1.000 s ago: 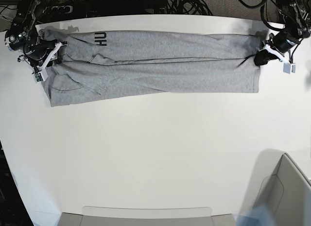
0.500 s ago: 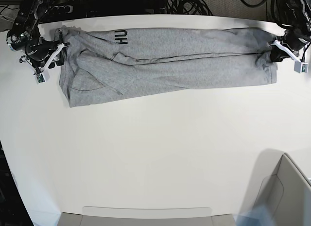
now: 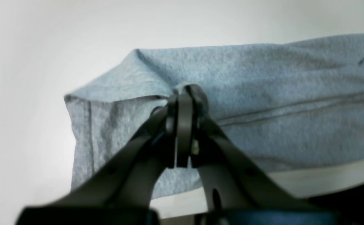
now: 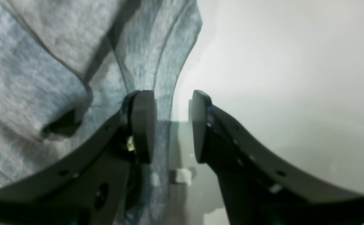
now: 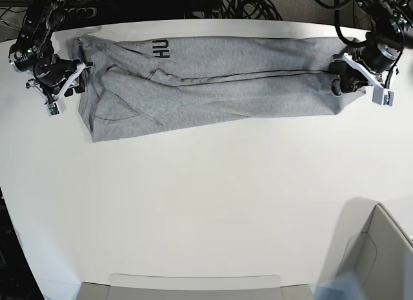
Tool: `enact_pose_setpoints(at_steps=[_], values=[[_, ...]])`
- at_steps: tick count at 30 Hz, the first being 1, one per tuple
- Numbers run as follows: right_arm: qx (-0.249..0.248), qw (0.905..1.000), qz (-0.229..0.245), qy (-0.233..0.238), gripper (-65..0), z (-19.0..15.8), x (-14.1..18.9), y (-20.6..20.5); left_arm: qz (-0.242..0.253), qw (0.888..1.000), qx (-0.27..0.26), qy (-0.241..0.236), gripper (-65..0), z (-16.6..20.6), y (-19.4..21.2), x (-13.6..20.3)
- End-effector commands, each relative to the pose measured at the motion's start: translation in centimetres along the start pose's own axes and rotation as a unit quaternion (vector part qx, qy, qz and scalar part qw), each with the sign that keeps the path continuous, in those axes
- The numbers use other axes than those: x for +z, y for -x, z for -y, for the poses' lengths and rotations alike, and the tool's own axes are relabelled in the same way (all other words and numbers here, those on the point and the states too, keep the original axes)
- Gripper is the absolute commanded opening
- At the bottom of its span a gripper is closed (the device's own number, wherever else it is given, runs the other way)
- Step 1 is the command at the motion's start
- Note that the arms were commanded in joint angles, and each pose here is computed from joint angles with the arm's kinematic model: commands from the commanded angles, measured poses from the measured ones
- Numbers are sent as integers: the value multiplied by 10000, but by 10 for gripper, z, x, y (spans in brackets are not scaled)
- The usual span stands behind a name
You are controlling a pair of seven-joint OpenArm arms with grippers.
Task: Fold the T-shirt properly
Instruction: 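Regrip the strip end with the left gripper while the right holds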
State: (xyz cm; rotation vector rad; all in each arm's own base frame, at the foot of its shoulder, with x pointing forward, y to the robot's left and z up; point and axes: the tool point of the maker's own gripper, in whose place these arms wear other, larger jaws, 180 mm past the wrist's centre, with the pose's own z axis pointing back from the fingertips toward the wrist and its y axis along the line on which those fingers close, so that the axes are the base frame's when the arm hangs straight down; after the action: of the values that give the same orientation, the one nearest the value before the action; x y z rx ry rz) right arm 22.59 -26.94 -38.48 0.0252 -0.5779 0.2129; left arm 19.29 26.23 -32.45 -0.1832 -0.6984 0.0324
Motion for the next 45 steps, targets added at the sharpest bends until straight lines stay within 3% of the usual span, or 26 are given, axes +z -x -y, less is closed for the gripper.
enact_pose_setpoints(at_steps=[1, 5, 12, 18, 25, 27, 29, 32, 34, 38, 45], values=[[93, 9998, 148, 47, -444, 4, 4, -10, 284, 9995, -66, 72, -650, 4, -15, 2], [93, 9998, 156, 48, -444, 4, 4, -10, 268, 9988, -204, 344, -650, 22, -20, -8], [100, 9998, 147, 56, -444, 5, 4, -10, 283, 9989, -315, 192, -650, 2, -25, -6], [111, 9998, 144, 66, -444, 6, 5, -10, 154, 9995, 96, -246, -650, -49, -7, 4], [104, 9997, 200, 66, -444, 6, 4, -15, -308, 9964, 742, -278, -650, -83, 31, -8], [104, 9997, 200, 66, -444, 6, 4, -15, -178, 9958, 826, -358, -569, -90, 29, -5], [104, 9997, 200, 66, -444, 6, 4, -15, 293, 9918, 1104, -575, -495, -102, 23, 6], [104, 9997, 192, 65, -444, 6, 4, -14, 654, 9835, 1446, -868, -432, -119, 25, 23], [109, 9997, 183, 68, -444, 6, 4, -13, 809, 9812, 1530, -849, -406, -121, 21, 28], [95, 9998, 168, 60, -444, 5, 4, -12, 1245, 9763, 1751, -246, -379, -103, 5, 30], [245, 9996, 75, -136, -444, -10, -2, -9, 952, 9792, 1792, -45, -378, -94, 11, 24]])
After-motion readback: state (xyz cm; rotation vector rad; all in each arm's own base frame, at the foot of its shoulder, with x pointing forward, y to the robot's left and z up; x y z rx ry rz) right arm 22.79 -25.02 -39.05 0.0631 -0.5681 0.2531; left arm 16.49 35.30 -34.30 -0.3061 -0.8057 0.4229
